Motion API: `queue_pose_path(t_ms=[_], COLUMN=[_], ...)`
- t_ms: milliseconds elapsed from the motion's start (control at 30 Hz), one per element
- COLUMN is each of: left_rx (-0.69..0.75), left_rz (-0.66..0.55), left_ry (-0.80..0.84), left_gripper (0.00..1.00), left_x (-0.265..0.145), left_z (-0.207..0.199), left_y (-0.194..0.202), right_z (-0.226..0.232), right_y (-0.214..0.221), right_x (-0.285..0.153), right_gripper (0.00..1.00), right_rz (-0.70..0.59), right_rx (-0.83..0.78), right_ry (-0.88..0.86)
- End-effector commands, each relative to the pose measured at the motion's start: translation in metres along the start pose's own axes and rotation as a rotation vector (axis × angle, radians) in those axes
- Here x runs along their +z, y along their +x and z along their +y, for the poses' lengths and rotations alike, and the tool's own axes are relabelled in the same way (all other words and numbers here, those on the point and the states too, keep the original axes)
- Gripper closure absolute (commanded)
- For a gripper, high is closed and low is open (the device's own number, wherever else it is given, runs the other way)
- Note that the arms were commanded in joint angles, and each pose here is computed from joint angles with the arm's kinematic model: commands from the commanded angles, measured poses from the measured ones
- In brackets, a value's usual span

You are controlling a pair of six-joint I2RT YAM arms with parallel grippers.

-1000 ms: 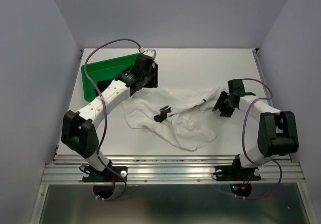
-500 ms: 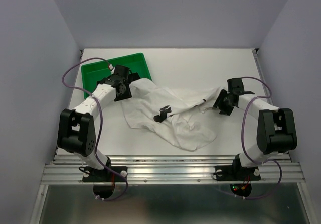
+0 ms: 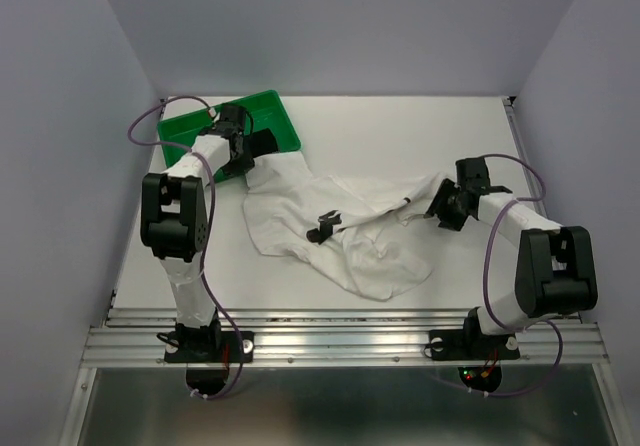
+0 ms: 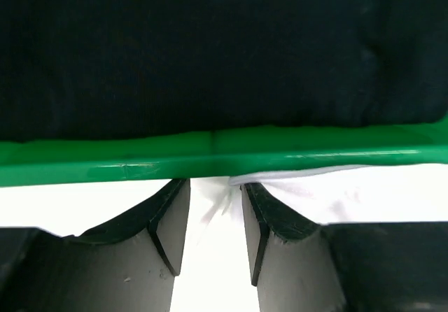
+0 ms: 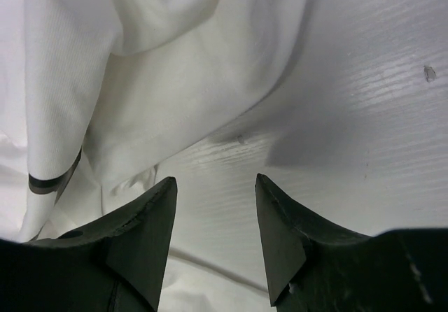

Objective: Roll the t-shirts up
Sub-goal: Move the bin to the center of the board, then flatten out the T-shirt at the center of the board.

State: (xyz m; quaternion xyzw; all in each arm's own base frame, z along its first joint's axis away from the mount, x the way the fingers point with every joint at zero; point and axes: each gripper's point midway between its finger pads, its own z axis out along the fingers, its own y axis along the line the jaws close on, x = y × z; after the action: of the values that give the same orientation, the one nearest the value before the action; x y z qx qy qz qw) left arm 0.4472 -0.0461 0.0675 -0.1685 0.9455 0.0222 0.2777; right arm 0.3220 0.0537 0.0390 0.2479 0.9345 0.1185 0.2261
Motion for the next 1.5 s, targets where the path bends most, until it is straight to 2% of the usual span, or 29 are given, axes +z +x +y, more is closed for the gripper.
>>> queue_pose_path(t_ms=[0, 133, 233, 367, 433, 567, 600, 633, 733, 900, 1000, 1033, 1100, 1133, 1333, 1400, 1467], left_rx=[-0.039, -0.038, -0.029, -0.009, 0.043, 0.124, 0.102, 0.126, 0.094, 0.052, 0.041, 0.042, 0.048, 0.055, 0.111, 0.131, 0.153], left_rz=[-0.116, -0.117, -0.105, -0.114, -0.113, -0.067, -0.043, -0.002, 0.080, 0.175, 0.194, 0.191, 0.190, 0.192, 0.195, 0.205, 0.206], left_ry=[0.052, 0.085, 0.133, 0.198, 0.237, 0.298, 0.308, 0.322, 0.376, 0.445, 0.451, 0.445, 0.429, 0.418, 0.321, 0.282, 0.249], left_gripper=[0.54, 0.55, 0.56, 0.56, 0.56, 0.55, 0.55, 0.55, 0.55, 0.55, 0.53, 0.49, 0.46, 0.45, 0.48, 0.53, 0.63], left_x=[-0.011, -0.017, -0.029, -0.073, -0.095, -0.138, -0.142, -0.145, -0.147, -0.144, -0.143, -0.140, -0.134, -0.128, -0.095, -0.082, -0.070], left_z=[-0.012, -0.021, -0.027, -0.031, -0.049, -0.068, -0.072, -0.072, -0.072, -0.075, -0.079, -0.079, -0.079, -0.081, -0.086, -0.091, -0.095], left_y=[-0.056, -0.070, -0.064, -0.041, -0.018, 0.058, 0.076, 0.109, 0.164, 0.212, 0.224, 0.224, 0.225, 0.226, 0.225, 0.223, 0.220], right_z=[0.006, 0.002, 0.000, -0.007, -0.011, -0.020, -0.016, -0.016, -0.008, -0.005, -0.003, 0.000, -0.002, 0.000, -0.036, -0.044, -0.062], right_y=[-0.007, -0.003, -0.002, -0.002, -0.005, -0.013, -0.017, -0.017, -0.034, -0.056, -0.071, -0.079, -0.088, -0.094, -0.110, -0.112, -0.107], right_x=[-0.010, -0.009, -0.008, -0.007, -0.008, -0.006, -0.006, 0.000, 0.004, 0.025, 0.034, 0.033, 0.031, 0.027, -0.006, -0.019, -0.026], right_gripper=[0.45, 0.46, 0.45, 0.45, 0.45, 0.45, 0.45, 0.45, 0.45, 0.49, 0.64, 0.77, 0.90, 0.99, 0.99, 0.99, 0.99], right_rz=[-0.049, -0.041, -0.041, -0.053, -0.068, -0.098, -0.101, -0.089, -0.111, -0.137, -0.164, -0.184, -0.208, -0.227, -0.309, -0.340, -0.348], right_rx=[-0.016, -0.023, -0.027, -0.033, -0.039, -0.032, -0.035, -0.036, -0.043, -0.022, -0.001, 0.008, 0.020, 0.022, 0.085, 0.102, 0.125], right_ry=[-0.035, -0.023, -0.015, 0.018, 0.039, 0.082, 0.073, 0.080, 0.079, 0.119, 0.142, 0.144, 0.157, 0.157, 0.202, 0.202, 0.229])
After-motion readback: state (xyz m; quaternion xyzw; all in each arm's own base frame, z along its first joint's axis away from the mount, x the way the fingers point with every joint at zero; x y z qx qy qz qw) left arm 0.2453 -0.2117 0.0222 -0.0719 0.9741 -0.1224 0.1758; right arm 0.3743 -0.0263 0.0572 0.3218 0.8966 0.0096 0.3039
